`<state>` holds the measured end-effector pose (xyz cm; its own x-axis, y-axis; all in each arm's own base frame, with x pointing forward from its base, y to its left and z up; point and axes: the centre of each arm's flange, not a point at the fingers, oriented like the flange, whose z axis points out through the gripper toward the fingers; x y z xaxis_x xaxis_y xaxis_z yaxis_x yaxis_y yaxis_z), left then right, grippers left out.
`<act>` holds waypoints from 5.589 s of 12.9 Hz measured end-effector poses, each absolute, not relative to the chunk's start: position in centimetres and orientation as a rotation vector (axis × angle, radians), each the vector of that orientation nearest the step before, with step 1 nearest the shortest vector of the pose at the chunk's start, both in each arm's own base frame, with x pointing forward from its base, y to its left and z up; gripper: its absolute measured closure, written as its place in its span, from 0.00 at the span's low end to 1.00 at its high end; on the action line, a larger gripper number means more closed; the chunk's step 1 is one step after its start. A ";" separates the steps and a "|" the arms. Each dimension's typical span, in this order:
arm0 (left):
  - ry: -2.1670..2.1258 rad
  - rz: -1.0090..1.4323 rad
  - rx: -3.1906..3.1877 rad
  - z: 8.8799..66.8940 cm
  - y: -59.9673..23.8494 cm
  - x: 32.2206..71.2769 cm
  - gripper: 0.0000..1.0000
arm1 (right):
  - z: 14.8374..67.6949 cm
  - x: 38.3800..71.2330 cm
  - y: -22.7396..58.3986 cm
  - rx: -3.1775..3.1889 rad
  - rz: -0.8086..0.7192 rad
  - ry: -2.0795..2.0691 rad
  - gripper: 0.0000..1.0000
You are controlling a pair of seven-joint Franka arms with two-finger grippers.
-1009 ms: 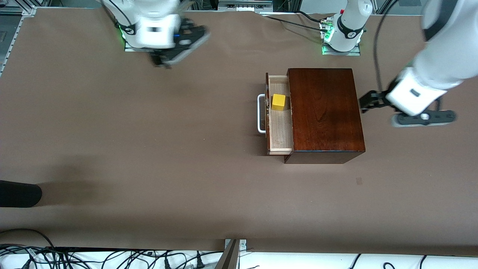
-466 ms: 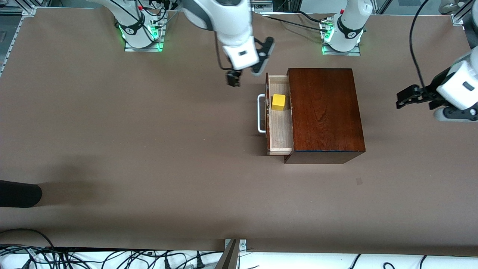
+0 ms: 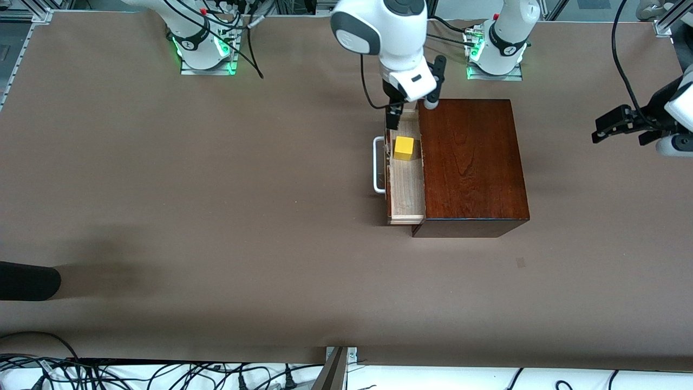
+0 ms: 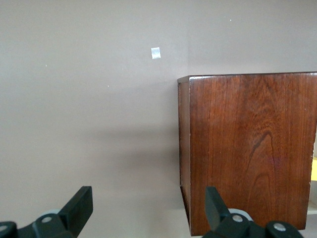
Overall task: Open drawer, take yellow block, close drawer
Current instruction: 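Lower the right gripper over the yellow cube in the drawer, then close the right gripper on the yellow cube and lift it, then carry the cube away with the right gripper while the left gripper reaches the drawer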
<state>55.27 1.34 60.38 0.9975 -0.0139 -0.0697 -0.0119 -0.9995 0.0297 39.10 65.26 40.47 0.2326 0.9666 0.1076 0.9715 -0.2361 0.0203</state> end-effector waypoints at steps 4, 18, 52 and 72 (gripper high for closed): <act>-0.019 -0.058 3.109 60.9 1.4 54.0 0.00 | 37.7 39.1 66.7 -2.422 -0.193 -1.957 0.00; -0.066 -0.079 3.108 61.2 -0.1 53.8 0.00 | 33.5 40.0 67.4 -2.446 -0.302 -2.052 0.00; -1.180 -0.363 2.767 49.5 -38.6 49.4 0.00 | 41.6 62.1 15.6 -3.176 0.014 -0.513 0.44; -2.184 -0.490 2.234 28.7 -42.9 52.8 0.00 | 22.6 54.9 8.1 -3.131 -0.120 -0.182 0.05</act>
<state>52.82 -42.86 28.67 -0.0019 -0.9725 -0.2329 -0.9788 -0.0458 0.1994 54.85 8.11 22.58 0.9904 0.1153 0.0767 0.1155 -0.9933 0.0017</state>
